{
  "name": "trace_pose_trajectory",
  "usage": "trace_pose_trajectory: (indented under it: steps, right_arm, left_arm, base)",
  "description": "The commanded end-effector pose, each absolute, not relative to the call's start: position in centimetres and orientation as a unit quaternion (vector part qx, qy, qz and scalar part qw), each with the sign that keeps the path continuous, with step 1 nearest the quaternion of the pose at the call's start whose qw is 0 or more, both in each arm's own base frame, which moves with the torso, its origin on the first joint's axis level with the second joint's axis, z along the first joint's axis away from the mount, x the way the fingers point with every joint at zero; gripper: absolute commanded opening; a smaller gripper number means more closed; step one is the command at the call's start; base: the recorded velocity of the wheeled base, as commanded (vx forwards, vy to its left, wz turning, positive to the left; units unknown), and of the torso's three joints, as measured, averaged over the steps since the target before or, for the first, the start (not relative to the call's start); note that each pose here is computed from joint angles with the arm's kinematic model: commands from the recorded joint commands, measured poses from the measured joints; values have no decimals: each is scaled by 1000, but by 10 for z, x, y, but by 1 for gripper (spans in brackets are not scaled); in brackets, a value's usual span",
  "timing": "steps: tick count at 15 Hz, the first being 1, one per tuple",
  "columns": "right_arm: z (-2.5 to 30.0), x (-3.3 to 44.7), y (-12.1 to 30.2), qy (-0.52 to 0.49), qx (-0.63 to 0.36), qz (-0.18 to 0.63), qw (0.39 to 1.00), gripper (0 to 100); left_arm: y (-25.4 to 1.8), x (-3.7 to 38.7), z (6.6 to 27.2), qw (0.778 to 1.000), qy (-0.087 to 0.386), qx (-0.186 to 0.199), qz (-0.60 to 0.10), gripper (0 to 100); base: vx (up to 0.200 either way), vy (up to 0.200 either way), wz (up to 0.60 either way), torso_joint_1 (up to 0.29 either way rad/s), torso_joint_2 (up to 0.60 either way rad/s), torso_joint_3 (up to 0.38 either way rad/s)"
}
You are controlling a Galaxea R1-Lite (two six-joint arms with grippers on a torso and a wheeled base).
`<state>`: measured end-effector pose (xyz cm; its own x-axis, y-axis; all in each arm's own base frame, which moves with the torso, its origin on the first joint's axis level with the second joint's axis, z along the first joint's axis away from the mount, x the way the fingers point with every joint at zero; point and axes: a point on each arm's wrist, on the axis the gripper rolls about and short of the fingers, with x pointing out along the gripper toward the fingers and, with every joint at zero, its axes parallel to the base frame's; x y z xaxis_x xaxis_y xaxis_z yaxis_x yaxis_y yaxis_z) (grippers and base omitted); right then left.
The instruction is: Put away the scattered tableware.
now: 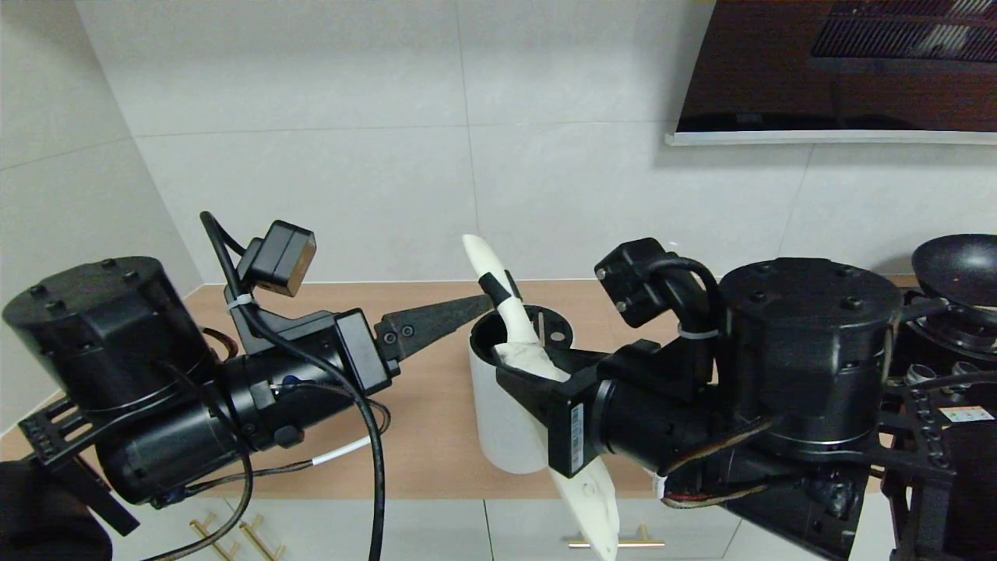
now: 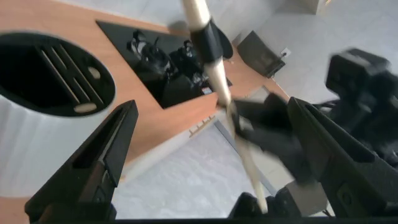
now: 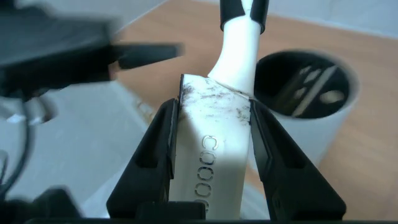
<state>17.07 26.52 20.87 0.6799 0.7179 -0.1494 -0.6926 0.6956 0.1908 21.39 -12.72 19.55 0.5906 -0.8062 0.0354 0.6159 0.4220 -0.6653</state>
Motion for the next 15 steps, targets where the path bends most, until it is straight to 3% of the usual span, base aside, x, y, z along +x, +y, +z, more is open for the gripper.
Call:
trace_pose_trajectory:
  steps: [1,15]
  right_arm:
    - [200,169,273,118,50,391,912,0]
    - [191,162,289,107,56,394,911,0]
  left_arm:
    - [-128,215,195,832,143,-326,-426,100]
    - [-138,218,187,835,155,-326,-414,100]
  base:
    - [0,0,0,0,0,0]
    - [0,0,0,0,0,0]
